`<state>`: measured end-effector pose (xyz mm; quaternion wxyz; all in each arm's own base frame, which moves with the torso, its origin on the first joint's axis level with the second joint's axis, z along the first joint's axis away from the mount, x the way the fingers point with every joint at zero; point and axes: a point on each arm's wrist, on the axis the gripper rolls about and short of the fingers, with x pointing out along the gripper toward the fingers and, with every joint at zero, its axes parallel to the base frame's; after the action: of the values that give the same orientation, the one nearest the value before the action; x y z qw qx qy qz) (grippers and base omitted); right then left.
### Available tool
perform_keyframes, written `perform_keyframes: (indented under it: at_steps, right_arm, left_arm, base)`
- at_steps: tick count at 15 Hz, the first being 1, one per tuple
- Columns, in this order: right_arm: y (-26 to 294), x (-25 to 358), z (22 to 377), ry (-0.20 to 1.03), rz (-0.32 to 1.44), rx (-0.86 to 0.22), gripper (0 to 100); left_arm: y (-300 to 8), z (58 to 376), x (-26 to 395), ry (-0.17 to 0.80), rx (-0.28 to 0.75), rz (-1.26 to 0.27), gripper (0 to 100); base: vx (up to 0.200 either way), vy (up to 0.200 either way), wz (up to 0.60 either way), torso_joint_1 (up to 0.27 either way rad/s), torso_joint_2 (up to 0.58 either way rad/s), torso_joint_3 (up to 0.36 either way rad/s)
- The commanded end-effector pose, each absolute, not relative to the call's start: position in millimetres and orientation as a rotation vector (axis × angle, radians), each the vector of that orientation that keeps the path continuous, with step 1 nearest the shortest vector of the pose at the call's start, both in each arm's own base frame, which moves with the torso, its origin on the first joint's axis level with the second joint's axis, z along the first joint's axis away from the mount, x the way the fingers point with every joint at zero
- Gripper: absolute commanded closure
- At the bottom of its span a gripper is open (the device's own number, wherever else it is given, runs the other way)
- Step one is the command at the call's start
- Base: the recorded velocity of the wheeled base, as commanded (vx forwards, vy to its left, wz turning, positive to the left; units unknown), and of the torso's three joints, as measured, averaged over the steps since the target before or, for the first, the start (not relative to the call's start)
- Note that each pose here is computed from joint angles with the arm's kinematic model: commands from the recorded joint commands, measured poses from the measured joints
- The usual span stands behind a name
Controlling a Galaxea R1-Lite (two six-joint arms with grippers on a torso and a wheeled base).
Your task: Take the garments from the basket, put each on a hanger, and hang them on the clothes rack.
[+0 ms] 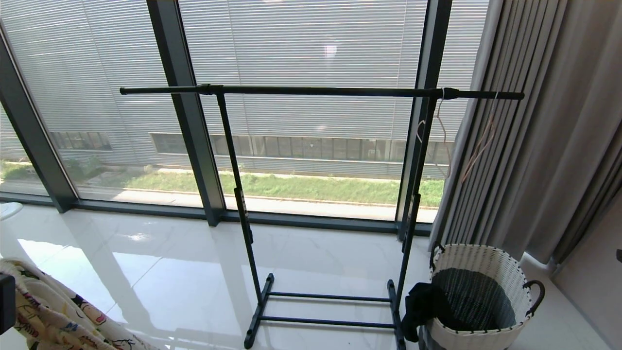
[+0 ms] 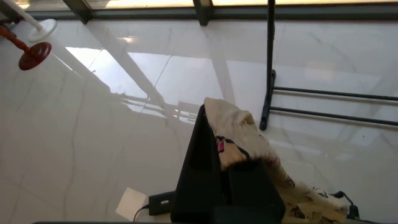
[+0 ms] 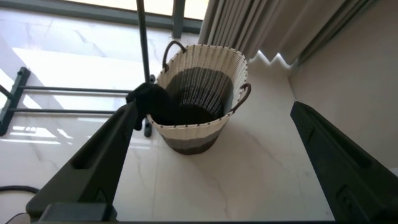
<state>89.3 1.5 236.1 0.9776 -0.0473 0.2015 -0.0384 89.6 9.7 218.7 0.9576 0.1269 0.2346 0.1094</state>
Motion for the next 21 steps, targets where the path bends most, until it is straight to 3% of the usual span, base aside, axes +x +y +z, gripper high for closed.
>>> perform_keyframes:
  at_steps: [1,6,18,21]
  right_arm:
    - [1,90,236,0.41,-0.081,-0.096,0]
    - [-2,92,234,0.426,-0.121,-0.088,0]
    - [-2,97,232,0.446,-0.119,-0.089,0]
    - [-2,97,231,0.448,-0.119,-0.089,0]
  left_arm:
    - [8,218,90,0.477,0.26,0.207,100]
    - [-3,220,85,0.435,0.285,0.086,100]
    - [-3,220,85,0.435,0.288,0.075,100]
    - [-4,219,83,0.429,0.285,0.07,100]
  base:
    - [0.0,0.0,0.0,0.159,-0.35,-0.188]
    - [0.12,0.0,0.0,0.043,-0.08,-0.044]
    - [0.2,0.0,0.0,0.005,0.0,0.0]
    - [0.0,0.0,0.0,0.0,0.0,0.0]
